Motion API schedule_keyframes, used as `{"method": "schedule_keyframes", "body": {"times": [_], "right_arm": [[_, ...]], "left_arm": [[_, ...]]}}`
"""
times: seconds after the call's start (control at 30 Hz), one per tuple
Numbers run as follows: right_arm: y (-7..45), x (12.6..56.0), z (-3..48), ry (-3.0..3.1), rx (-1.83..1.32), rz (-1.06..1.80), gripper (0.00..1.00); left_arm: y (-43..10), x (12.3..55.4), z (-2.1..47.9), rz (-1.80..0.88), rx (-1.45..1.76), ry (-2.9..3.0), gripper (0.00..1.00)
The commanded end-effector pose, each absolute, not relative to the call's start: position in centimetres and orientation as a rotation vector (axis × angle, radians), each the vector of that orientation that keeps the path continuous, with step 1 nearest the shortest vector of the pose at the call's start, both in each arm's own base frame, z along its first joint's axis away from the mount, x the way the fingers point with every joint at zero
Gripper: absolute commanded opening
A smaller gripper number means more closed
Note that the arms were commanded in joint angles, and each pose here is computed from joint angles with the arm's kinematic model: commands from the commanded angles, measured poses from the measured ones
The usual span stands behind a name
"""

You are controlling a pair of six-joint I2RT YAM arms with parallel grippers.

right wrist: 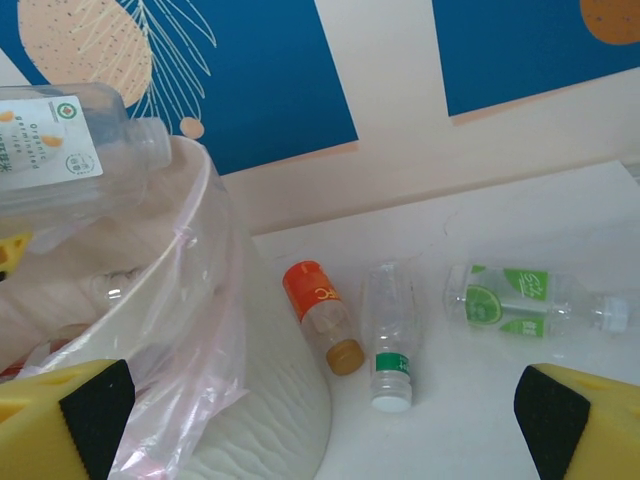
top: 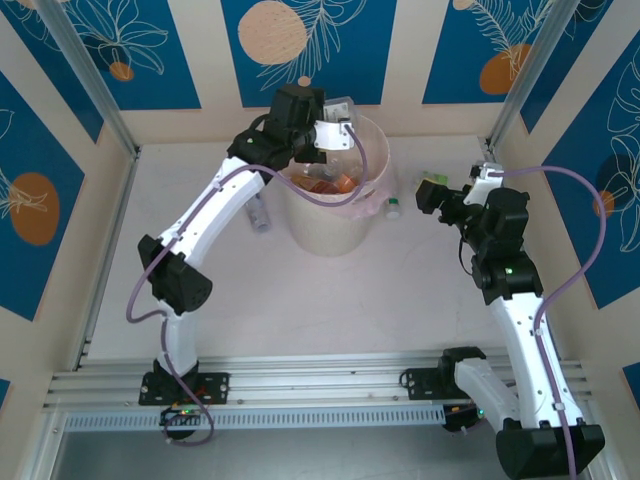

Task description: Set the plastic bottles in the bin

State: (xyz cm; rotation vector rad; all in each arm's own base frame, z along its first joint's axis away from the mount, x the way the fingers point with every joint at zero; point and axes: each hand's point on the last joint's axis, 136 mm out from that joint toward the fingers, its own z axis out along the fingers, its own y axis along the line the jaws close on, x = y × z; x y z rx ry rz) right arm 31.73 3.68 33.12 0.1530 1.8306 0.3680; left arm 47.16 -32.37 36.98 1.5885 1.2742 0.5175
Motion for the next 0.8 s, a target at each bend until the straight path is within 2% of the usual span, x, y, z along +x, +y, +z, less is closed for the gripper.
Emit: {"method": "schedule_keyframes", "body": {"times": [0.0, 0.33, 0.5, 0.63, 0.77], "right_arm": [[3.7, 31.5, 33.0, 1.826, 0.167, 0.395, 1.0], [3.4, 31.5, 32.5, 1.837, 0.183, 0.396, 1.0], [3.4, 31.5, 32.3, 1.84, 0.195, 0.403, 1.0], [3.3, 31.6, 31.8, 1.849, 0.207, 0.407, 1.0], [3.3, 31.5, 31.9, 1.854, 0.205, 0.403, 1.0]], "left_arm": [[-33.3, 43.1, 41.0, 0.291, 1.544, 1.225, 1.0], [-33.2, 41.6, 41.0, 0.141, 1.504, 1.323, 0.99], [-34.1, 42.0, 41.1, -0.007, 1.392, 1.401, 0.88], [-35.5, 43.3, 39.8, -0.17, 1.24, 1.532, 0.88], [-35.9, 45.6, 40.1, -0.201, 1.073, 1.614, 0.9]]}}
